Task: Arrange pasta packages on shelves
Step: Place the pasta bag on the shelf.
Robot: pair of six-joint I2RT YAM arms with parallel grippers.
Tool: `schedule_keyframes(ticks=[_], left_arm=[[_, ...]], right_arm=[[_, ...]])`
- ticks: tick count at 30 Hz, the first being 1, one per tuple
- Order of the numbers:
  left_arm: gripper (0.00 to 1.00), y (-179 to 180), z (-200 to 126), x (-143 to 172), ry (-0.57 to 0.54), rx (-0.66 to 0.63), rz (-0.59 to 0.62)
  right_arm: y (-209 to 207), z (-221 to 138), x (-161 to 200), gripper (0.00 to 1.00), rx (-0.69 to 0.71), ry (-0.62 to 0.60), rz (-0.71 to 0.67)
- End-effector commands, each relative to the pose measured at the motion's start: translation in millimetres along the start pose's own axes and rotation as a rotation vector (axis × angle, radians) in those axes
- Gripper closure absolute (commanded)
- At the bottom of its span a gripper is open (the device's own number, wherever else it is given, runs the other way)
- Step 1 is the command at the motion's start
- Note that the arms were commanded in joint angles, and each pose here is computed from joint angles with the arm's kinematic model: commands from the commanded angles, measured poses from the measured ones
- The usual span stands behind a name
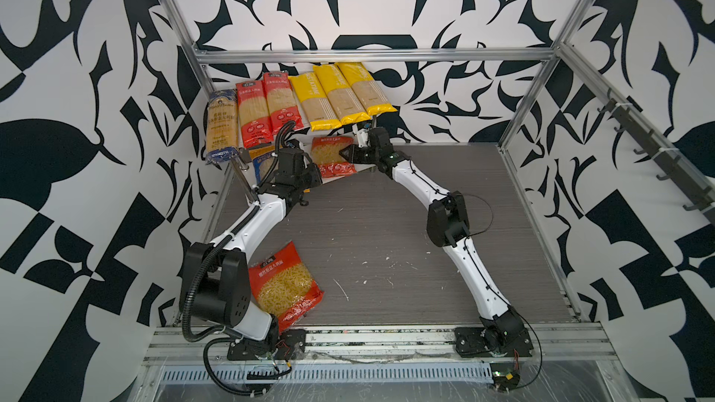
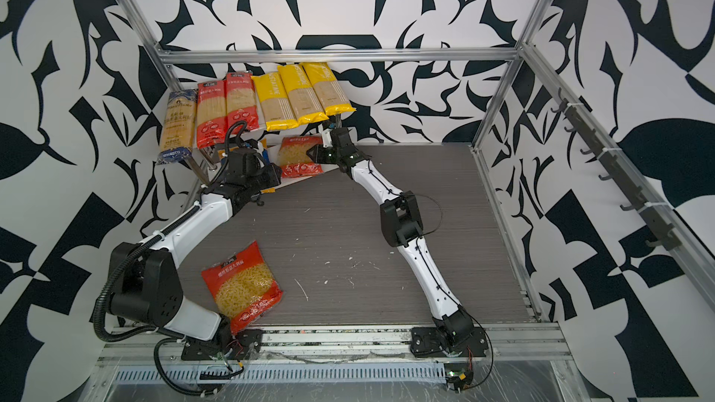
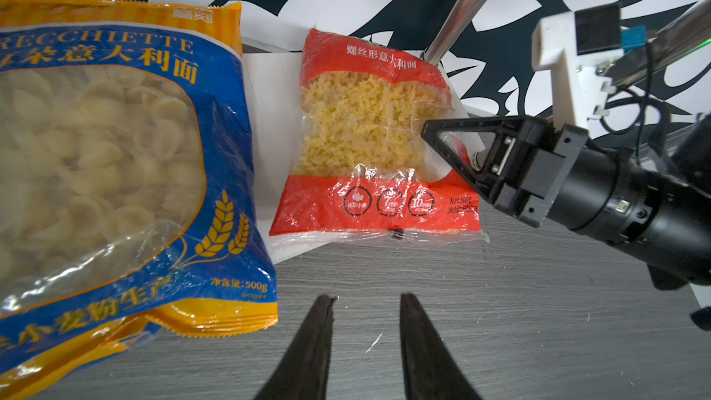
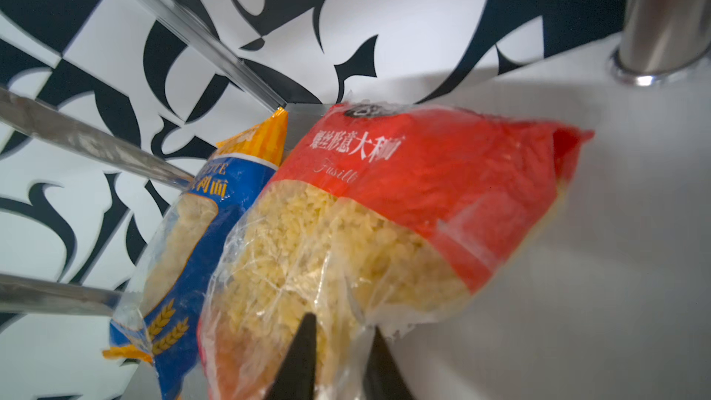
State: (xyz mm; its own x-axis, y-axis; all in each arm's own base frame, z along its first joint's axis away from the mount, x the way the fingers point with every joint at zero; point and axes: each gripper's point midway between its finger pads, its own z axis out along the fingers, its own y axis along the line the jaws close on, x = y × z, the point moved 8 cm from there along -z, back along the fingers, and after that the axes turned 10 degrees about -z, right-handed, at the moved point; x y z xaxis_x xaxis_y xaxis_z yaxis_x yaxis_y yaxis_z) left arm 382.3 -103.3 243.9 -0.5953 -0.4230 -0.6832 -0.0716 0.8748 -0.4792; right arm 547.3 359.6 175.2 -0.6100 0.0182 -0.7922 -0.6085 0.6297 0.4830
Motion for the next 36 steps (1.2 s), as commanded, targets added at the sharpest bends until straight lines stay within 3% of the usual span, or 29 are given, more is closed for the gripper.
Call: schedule_keyframes(ticks=[1,4,10,12,17,21,28,29,31,33,36], left_arm=[[0.66,1.6,-1.2,6.8,0.016,0.006,-0.012],[0.64,2.7,1.4,8.8,0.025,0.003,-0.014],[0.55,7.4,11.5,10.9,0.053,-0.043,0.004],[0.55,6.8,11.5,11.8,0.06,-0.034,-0.001],[0.54,9.8,7.7,13.7,0.051,-0.047,0.011],[0.51,12.4,6.0,13.7,0.047,-0.066,0.036],[0.45,10.8,9.6,12.4,0.054,-0.061,0.033],[0.44,10.2,10.2,12.4,0.057,-0.057,0.032],[0.43,8.7,10.6,12.0,0.06,-0.046,0.031],[0.42,7.3,10.2,11.4,0.062,-0.036,0.03],[0.41,6.5,9.0,10.3,0.057,-0.032,0.039]], right_arm=[[21.2,-10.8,-23.6,0.56,0.025,-0.097,-0.04],[19.5,-6.8,-22.2,0.49,0.056,-0.118,-0.016],[22.7,5.0,-17.5,0.49,0.033,-0.142,-0.021],[24.4,9.7,-13.4,0.56,-0.023,-0.13,-0.027],[36.4,16.8,-3.5,0.83,-0.199,-0.079,-0.049],[55.1,16.2,2.9,0.92,-0.305,-0.026,-0.101],[67.6,15.1,8.0,0.96,-0.363,0.02,-0.125],[66.6,15.8,10.0,0.95,-0.359,0.029,-0.119],[70.0,11.0,-0.4,0.75,-0.331,0.009,-0.123],[65.4,8.6,-0.4,0.6,-0.274,0.01,-0.108],[60.7,-2.1,-9.2,0.49,-0.187,0.005,-0.095]])
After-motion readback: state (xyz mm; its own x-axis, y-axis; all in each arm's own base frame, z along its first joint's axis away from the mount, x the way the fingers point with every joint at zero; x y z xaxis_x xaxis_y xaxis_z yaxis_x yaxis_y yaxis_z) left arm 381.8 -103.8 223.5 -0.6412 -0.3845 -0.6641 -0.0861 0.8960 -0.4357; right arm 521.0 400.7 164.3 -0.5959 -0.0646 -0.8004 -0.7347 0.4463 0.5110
